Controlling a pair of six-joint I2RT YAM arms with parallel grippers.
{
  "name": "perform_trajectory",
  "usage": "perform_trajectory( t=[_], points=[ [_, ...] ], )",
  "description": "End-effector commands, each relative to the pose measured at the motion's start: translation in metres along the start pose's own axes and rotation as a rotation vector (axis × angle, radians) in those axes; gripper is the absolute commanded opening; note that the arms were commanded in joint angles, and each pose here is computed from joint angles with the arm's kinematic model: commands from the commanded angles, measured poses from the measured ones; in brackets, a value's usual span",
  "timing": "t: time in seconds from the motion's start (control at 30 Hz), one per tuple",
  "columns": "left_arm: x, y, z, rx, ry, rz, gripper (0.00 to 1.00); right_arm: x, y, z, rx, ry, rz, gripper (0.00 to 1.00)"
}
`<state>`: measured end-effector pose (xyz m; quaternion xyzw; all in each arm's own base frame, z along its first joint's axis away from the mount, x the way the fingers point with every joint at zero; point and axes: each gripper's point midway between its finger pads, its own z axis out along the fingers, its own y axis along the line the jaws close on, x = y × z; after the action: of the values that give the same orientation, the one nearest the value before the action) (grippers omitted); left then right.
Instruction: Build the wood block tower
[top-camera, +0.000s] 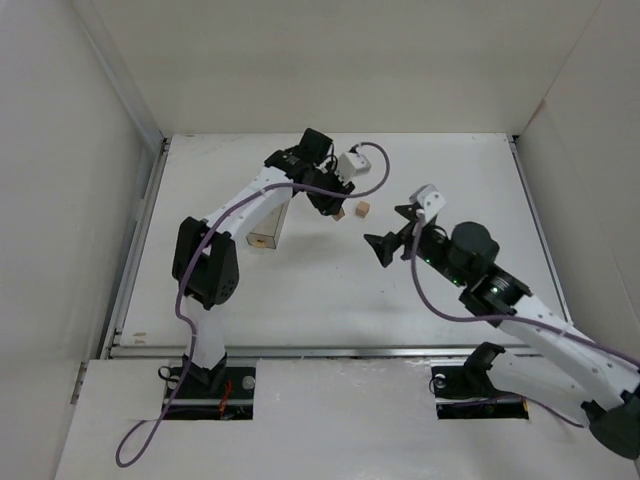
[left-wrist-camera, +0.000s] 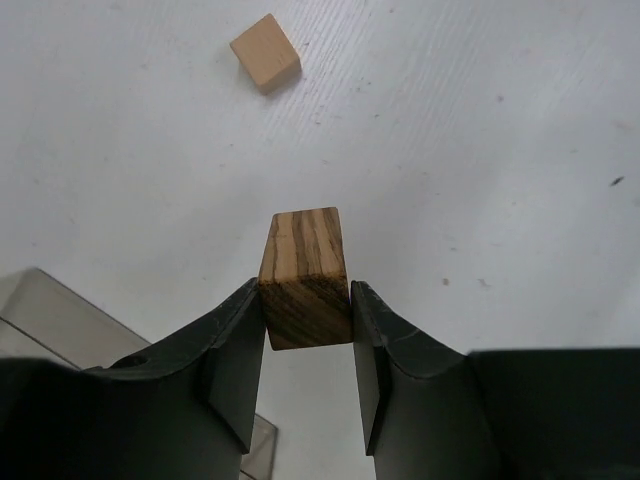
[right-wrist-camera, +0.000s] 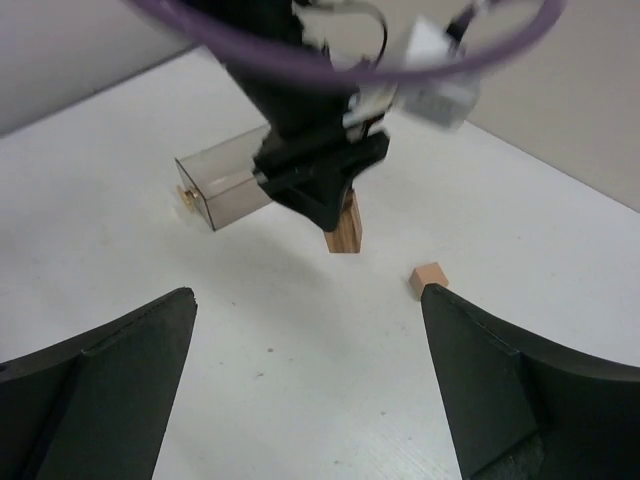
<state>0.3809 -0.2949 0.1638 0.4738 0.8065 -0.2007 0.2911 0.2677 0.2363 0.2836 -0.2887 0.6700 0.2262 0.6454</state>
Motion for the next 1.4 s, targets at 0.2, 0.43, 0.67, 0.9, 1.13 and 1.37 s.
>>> perform_trajectory(
  t=[0.2,0.43,0.67,0.9,1.13,1.37],
  points=[
    [0.029,-0.029,0.064,0.079,0.136,0.535,0.00,-0.053,-0.054,-0.096,0.331,-0.065,0.156,1.00],
    [0.052,-0.042,0.084,0.129,0.229,0.552,0.00,-0.058,-0.065,-0.112,0.402,-0.073,0.159,1.00],
    [0.055,-0.049,0.090,0.146,0.234,0.532,0.08,-0.055,-0.066,-0.117,0.411,-0.073,0.168,1.00],
    [0.053,-0.048,0.090,0.142,0.226,0.535,0.32,-0.059,-0.065,-0.121,0.401,-0.093,0.180,1.00],
    [0.040,-0.047,0.077,0.130,0.164,0.563,0.56,-0.060,-0.054,-0.117,0.343,-0.097,0.199,1.00],
    [0.015,-0.038,0.050,0.082,0.112,0.544,0.59,-0.070,-0.065,-0.114,0.413,-0.106,0.245,1.00]
  ],
)
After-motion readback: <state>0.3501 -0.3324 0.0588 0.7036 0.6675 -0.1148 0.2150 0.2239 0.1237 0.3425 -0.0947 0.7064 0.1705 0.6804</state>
